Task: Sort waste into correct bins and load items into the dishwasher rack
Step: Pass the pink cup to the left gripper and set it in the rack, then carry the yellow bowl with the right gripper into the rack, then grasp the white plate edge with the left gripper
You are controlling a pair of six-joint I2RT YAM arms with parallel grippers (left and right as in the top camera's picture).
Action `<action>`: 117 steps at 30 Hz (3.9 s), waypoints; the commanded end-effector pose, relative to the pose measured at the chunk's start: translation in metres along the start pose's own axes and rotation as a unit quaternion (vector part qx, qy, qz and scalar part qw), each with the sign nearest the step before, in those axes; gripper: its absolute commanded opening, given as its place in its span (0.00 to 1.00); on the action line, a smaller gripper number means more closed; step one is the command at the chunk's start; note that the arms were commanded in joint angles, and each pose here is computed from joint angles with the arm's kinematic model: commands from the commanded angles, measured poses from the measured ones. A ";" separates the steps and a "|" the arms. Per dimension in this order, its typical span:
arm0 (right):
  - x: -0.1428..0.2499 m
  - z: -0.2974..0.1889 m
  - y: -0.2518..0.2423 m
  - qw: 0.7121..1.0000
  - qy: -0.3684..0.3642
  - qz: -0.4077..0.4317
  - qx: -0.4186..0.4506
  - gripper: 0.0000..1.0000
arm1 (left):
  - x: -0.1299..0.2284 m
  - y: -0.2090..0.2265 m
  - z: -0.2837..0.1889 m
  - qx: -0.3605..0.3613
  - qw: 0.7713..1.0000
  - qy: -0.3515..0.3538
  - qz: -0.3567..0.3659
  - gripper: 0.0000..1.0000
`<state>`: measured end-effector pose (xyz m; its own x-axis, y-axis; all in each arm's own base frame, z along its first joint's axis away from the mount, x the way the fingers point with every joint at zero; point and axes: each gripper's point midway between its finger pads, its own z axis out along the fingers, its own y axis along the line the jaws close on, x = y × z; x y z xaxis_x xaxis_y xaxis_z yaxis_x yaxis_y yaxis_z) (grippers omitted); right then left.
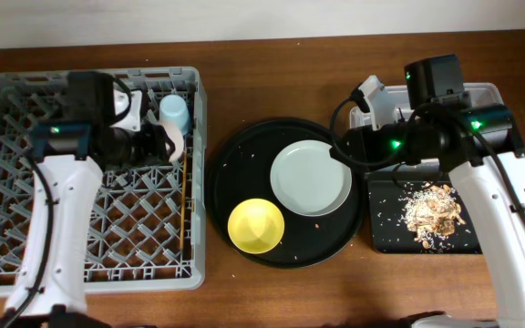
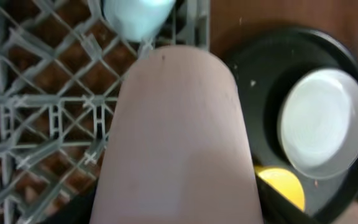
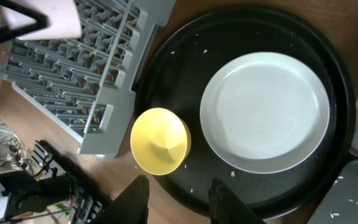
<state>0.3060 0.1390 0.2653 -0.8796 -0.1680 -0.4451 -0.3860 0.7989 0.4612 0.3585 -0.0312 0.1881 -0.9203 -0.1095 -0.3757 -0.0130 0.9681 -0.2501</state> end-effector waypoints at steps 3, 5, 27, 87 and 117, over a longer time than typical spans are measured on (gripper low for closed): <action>0.004 0.002 -0.005 1.000 0.005 -0.002 0.010 0.34 | 0.005 0.019 0.028 -0.028 0.999 -0.017 -0.026 0.35; 0.006 0.004 -0.007 1.000 0.009 0.000 0.010 0.34 | 0.006 0.021 0.036 -0.028 0.999 -0.021 -0.025 0.35; 0.048 0.050 0.087 0.986 0.091 -0.128 -0.056 0.66 | -0.014 -0.005 -0.171 -0.029 0.963 -0.261 -0.060 0.99; -0.012 0.262 0.232 0.927 0.118 0.007 -0.356 0.17 | 0.069 0.034 -0.183 -0.147 0.964 -0.184 -0.126 0.99; -0.055 -0.042 -0.186 0.903 -0.002 0.155 0.401 0.99 | 0.057 0.032 -0.187 -0.141 0.960 -0.209 -0.123 0.99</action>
<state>0.4137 0.0041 0.2392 -0.9108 0.1025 -0.4000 0.1475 0.9856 -0.0833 0.2248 0.0357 0.3144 -0.6786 -0.3620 -0.6391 -0.3736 0.9193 -0.1240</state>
